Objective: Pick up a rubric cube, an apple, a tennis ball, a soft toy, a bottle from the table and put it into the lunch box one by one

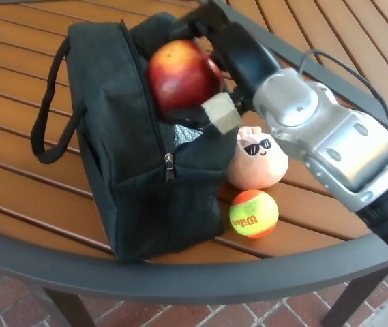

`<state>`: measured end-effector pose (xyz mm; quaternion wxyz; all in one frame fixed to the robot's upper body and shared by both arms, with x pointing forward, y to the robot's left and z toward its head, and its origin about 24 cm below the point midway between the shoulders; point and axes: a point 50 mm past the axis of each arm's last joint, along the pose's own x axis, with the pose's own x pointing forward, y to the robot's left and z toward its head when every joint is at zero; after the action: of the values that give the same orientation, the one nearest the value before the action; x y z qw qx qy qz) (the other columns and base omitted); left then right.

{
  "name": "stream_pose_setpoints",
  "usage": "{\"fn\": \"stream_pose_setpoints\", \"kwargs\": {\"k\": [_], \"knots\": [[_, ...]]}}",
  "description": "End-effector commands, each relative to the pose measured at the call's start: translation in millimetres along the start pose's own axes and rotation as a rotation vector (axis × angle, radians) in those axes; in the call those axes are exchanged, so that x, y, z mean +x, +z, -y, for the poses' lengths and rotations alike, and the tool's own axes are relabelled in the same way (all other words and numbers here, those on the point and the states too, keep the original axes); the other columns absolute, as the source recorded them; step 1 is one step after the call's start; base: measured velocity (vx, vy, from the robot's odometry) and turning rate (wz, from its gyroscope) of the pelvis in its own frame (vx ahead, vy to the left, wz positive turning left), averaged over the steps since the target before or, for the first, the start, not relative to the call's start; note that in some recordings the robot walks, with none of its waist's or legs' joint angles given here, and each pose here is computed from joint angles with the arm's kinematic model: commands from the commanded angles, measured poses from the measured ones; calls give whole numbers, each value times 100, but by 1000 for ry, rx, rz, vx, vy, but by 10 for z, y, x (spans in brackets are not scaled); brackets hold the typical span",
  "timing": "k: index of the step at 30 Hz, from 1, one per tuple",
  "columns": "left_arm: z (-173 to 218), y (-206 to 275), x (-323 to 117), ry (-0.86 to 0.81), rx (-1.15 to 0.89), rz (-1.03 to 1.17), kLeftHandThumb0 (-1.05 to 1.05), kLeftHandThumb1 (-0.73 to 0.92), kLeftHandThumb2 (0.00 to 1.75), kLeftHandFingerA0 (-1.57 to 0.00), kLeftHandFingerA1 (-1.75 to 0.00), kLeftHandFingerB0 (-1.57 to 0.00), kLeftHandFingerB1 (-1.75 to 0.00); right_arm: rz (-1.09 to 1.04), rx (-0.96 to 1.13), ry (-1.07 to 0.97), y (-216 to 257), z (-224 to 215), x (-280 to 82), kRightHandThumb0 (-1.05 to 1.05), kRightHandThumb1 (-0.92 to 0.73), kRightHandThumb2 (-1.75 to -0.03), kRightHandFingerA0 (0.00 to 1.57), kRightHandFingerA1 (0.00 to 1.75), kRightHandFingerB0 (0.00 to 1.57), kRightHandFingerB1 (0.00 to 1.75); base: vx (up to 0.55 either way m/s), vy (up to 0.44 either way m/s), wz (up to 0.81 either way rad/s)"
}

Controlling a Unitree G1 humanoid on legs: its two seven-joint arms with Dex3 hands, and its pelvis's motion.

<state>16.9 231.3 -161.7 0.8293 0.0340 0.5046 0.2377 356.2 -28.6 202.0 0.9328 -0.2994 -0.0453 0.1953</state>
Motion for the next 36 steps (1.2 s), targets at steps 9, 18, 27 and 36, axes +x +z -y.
{"fn": "stream_pose_setpoints", "kwargs": {"k": [9, 18, 27, 36], "knots": [[-112, -4, 0, 12, -13, 22, -19, 41, 113, -105, -126, -99, -111, 300, -898, -255, 964, 87, -24, -96, -63, -71, 0, 0, 0, 0, 0, 0, 0], [-99, 18, 1, 13, 14, 40, -17, 42, 111, -99, -138, -97, -115, 227, -1039, -252, 832, 122, 14, -101, -54, -97, 0, 35, 0, 0, 0, 0, 0], [-102, 17, 2, 12, 0, 39, -20, 43, 112, -105, -123, -98, -109, 272, -758, -195, 754, 217, -100, -63, -55, -76, 0, 0, 13, 37, 0, 0, 0], [-69, 63, 10, 15, -6, 59, -20, 46, 109, -105, -117, -96, -105, 168, -488, -317, 311, 606, -349, -40, -45, -96, 0, 52, 26, 57, 0, 0, 0]]}}
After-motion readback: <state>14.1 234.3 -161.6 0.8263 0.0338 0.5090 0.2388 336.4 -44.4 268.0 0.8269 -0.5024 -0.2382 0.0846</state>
